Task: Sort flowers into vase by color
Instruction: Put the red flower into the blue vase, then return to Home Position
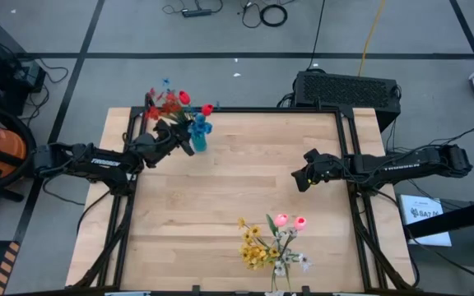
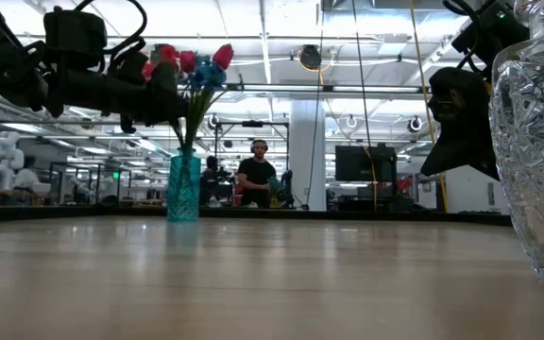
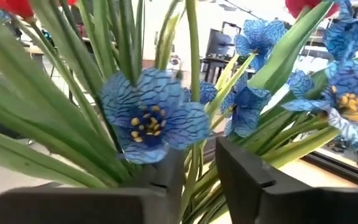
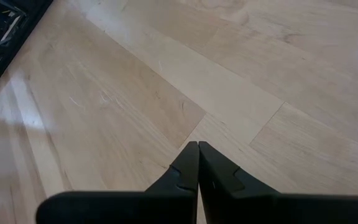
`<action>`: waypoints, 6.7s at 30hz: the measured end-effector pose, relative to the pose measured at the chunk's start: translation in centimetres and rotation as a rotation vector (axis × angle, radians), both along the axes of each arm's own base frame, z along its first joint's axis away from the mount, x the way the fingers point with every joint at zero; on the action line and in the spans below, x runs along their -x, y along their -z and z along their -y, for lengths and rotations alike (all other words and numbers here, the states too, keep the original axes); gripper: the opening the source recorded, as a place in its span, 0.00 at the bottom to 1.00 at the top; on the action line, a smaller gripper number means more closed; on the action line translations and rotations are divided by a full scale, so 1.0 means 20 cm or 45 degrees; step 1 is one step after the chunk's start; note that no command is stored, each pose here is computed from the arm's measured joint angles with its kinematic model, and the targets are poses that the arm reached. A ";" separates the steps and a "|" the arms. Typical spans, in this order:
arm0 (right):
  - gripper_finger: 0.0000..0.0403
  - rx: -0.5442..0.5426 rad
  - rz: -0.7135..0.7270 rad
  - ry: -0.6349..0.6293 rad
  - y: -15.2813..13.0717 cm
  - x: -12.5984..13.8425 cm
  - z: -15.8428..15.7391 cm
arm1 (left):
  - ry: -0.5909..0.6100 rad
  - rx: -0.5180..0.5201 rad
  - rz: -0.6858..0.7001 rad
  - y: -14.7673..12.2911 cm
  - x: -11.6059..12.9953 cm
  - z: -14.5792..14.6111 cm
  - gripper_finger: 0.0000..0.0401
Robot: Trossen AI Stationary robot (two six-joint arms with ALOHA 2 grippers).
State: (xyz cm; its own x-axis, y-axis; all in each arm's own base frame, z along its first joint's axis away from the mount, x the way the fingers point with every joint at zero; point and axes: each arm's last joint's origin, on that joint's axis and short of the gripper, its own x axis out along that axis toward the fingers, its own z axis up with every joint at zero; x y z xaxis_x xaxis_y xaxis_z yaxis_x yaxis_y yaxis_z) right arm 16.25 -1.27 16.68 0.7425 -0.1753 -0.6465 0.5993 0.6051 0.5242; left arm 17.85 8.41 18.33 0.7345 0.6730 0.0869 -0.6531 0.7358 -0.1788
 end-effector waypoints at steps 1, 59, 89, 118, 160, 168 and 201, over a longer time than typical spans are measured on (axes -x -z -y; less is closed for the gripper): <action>0.00 0.000 0.000 0.000 0.00 0.00 0.00 | 0.003 -0.001 0.001 0.00 0.00 0.00 0.26; 0.00 0.112 -0.069 -0.018 0.01 0.01 0.01 | 0.750 -0.026 -0.279 -0.08 0.18 0.28 0.36; 0.00 0.086 -0.052 0.009 0.01 0.01 0.01 | 1.177 -0.228 -0.062 0.05 0.41 0.45 0.36; 0.00 0.688 -0.054 -0.618 0.05 0.05 -0.01 | 1.099 -0.213 -0.156 0.08 0.40 0.44 0.36; 0.00 1.028 0.901 -0.772 -0.04 0.32 -0.13 | 1.090 -0.211 -0.158 0.08 0.40 0.44 0.36; 0.00 0.997 0.864 -0.751 -0.02 0.33 -0.12 | 1.090 -0.211 -0.158 0.08 0.40 0.44 0.36; 0.00 0.831 0.792 -0.702 0.00 0.31 -0.12 | 1.088 -0.211 -0.157 0.08 0.40 0.44 0.36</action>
State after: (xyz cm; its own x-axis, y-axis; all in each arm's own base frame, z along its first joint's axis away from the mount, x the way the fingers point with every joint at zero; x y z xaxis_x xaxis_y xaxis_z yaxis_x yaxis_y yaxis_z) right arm 9.95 1.13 16.63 0.9935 0.1111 -0.0265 -0.1072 0.9871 0.1192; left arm 9.83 -0.32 16.71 0.9918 -0.1259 0.0214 0.1258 0.9920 0.0095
